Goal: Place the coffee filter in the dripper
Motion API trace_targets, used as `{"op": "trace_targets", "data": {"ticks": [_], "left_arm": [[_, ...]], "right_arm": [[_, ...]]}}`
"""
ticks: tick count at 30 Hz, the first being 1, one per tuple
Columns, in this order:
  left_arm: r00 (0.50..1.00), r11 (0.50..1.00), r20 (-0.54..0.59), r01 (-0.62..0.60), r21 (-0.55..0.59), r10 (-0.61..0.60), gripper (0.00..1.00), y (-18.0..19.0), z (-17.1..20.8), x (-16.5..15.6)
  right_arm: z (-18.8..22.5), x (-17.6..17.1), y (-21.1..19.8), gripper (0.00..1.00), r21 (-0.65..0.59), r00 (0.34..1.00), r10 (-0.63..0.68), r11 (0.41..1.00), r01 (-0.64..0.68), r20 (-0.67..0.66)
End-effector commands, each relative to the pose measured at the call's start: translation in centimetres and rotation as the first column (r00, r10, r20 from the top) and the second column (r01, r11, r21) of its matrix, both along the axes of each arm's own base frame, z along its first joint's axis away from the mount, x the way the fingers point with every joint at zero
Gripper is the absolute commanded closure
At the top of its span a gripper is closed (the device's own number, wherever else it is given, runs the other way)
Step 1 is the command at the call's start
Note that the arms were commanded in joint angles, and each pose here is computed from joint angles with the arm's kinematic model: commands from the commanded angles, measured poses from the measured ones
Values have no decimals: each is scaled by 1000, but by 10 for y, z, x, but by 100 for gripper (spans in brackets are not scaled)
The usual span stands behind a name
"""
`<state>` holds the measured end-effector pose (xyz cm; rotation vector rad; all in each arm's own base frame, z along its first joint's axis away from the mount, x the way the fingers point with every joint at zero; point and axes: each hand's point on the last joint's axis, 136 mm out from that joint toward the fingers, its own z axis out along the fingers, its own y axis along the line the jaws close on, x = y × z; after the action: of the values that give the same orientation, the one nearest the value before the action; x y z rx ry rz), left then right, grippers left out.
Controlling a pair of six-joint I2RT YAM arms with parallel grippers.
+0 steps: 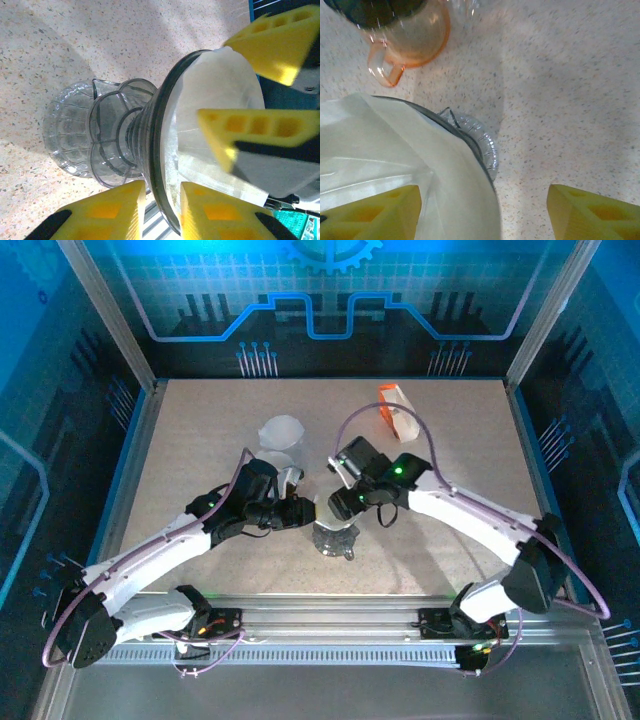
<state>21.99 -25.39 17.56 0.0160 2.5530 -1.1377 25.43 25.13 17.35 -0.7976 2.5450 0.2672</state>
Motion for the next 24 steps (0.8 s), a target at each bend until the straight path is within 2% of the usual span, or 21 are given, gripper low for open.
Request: {"op": "trace_targets", "data": {"ticks": [1, 12, 18, 24], "left_arm": [[1000, 1000, -21, 21, 4, -21, 73, -3, -5, -5], [999, 1000, -27, 19, 6, -18, 73, -3, -8, -5], [999, 1000, -27, 18, 7, -18, 71, -4, -8, -4], [999, 1000, -28, 17, 1, -17, 71, -5, -8, -4]], "right_arm": [[10, -1, -15, 32, 30, 998, -54, 998, 53, 13], [3, -17, -43, 34, -22, 995, -102, 995, 102, 1], [25, -20, -18, 33, 87, 999, -13, 996, 10, 37], [26, -39, -6, 32, 109, 998, 58, 992, -61, 26]]}}
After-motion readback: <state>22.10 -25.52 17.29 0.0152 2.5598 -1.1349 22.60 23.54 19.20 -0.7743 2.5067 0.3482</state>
